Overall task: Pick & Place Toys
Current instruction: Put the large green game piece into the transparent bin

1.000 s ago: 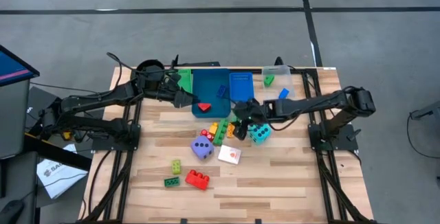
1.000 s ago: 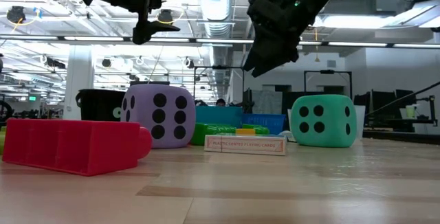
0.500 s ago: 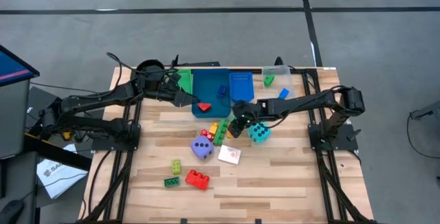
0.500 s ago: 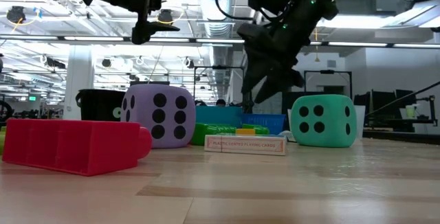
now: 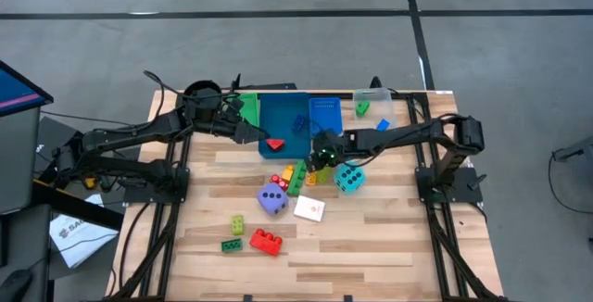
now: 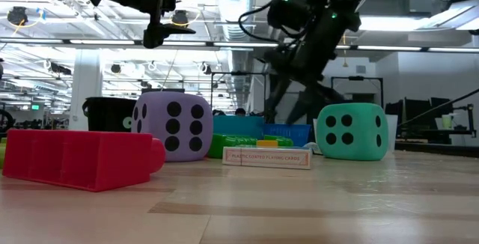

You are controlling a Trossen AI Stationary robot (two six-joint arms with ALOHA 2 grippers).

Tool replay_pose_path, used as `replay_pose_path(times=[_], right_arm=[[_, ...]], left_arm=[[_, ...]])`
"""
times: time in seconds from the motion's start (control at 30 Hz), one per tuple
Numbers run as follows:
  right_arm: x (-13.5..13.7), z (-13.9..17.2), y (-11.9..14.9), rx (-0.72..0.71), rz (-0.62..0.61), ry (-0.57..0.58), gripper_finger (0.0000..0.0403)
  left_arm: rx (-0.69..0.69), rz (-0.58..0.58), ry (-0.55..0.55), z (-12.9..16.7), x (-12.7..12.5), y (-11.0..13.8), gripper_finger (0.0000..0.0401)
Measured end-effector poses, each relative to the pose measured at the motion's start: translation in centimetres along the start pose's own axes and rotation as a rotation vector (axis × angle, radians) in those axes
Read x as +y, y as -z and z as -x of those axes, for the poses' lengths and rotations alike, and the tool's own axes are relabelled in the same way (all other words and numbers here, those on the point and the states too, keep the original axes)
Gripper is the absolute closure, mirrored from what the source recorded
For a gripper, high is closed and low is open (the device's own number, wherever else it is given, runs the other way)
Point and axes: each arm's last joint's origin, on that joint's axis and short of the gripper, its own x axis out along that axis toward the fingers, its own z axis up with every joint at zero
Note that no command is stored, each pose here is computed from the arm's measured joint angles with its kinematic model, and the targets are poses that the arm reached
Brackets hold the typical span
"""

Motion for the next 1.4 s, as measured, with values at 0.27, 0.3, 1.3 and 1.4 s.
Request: replay_pose_path(times=[0.27, 0.3, 1.3, 1.4], right_arm=[[-0.5, -2.0, 0.8, 0.076, -0.031, 0.037, 0.0194], [-0.6, -2.3, 0.9, 0.085, -0.033, 0.041, 0.0194], [-0.8, -2.7, 0.5, -0.022, 0.299, 0.115, 0.0219], [-0.8, -2.7, 0.5, -0.021, 0.375, 0.117, 0.0223]], left_arm=[[0.0, -0.002, 0.001, 0.0, 0.0, 0.0, 0.0077], [0.0, -0.002, 0.001, 0.0, 0.0, 0.0, 0.0077], [-0.003, -0.001, 0.003, 0.0, 0.0, 0.0, 0.0077], [-0.003, -0.001, 0.003, 0.0, 0.0, 0.0, 0.0077]])
